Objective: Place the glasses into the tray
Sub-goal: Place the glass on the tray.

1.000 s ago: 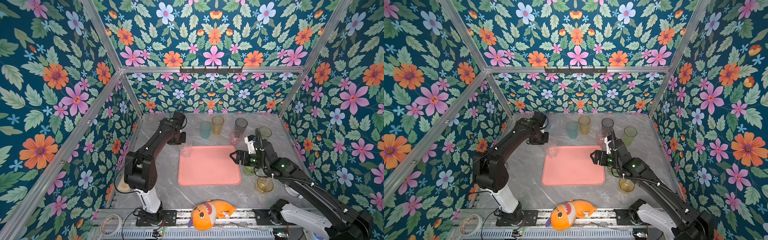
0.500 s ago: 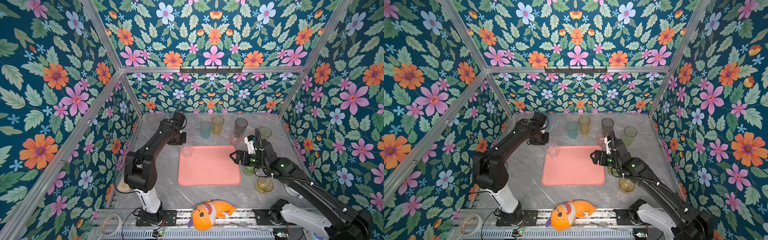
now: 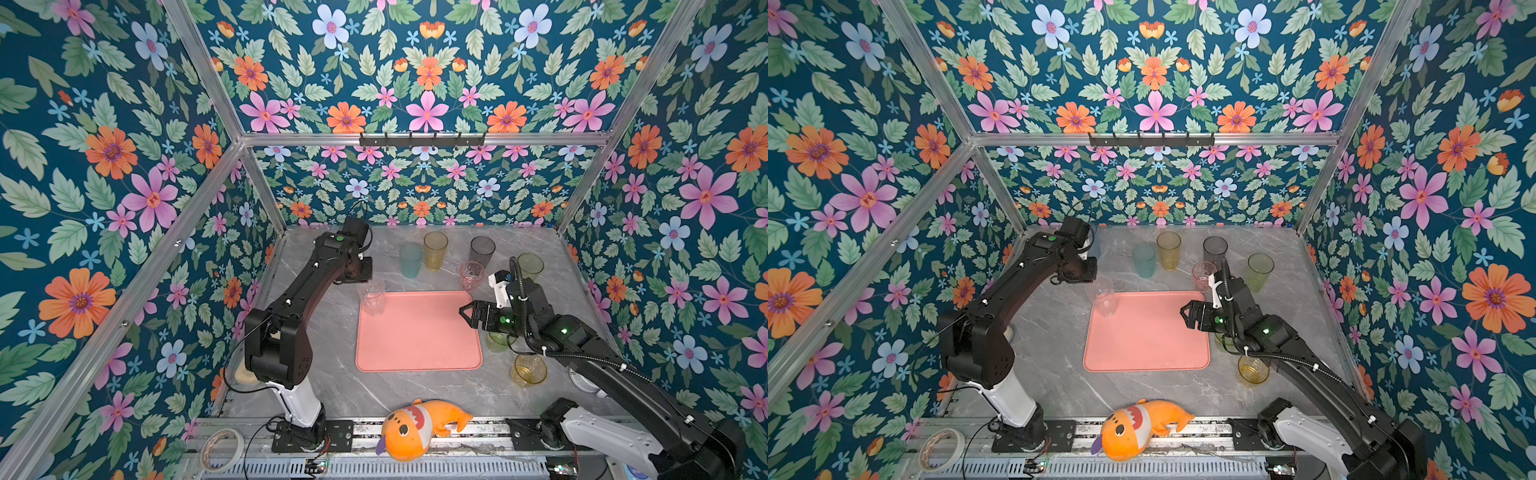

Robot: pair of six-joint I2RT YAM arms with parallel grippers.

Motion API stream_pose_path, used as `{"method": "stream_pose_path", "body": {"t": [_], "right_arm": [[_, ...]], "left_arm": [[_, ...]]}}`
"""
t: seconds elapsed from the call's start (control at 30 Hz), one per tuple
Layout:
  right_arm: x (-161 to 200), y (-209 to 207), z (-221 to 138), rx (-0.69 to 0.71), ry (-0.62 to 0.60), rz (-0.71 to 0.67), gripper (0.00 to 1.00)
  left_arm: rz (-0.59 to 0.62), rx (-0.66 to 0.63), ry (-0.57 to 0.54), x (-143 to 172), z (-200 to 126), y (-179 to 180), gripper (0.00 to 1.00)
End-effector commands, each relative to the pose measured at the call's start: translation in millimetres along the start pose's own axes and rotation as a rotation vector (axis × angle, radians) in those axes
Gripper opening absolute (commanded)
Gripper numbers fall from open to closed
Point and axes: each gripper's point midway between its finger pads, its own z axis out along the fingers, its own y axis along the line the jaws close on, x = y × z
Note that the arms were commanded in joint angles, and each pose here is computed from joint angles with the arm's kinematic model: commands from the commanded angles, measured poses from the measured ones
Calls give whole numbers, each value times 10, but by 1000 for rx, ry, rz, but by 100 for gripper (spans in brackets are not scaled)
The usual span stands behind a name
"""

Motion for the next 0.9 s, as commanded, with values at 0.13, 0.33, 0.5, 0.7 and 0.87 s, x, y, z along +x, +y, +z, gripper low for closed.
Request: {"method": "stream_pose_path", "body": {"t": [0.13, 0.33, 0.5, 0.7, 0.87], "right_arm": [[-50, 42, -50, -11, -20, -6, 92], [-61, 40, -51, -12, -29, -7, 92], [-34, 54, 9, -34, -20, 1, 92], [12, 45, 61, -38, 1, 7, 92], [32, 29, 84, -37, 5, 11, 92]], "left_arm": [[4, -47, -82, -298, -358, 95, 43], [-59, -48, -230, -765, -593, 191, 54], [-153, -32, -341, -1097, -562, 307, 56], [-237, -56, -409, -1385, -434, 531, 65], [-293, -85, -424, -1554, -277, 789, 68]]}}
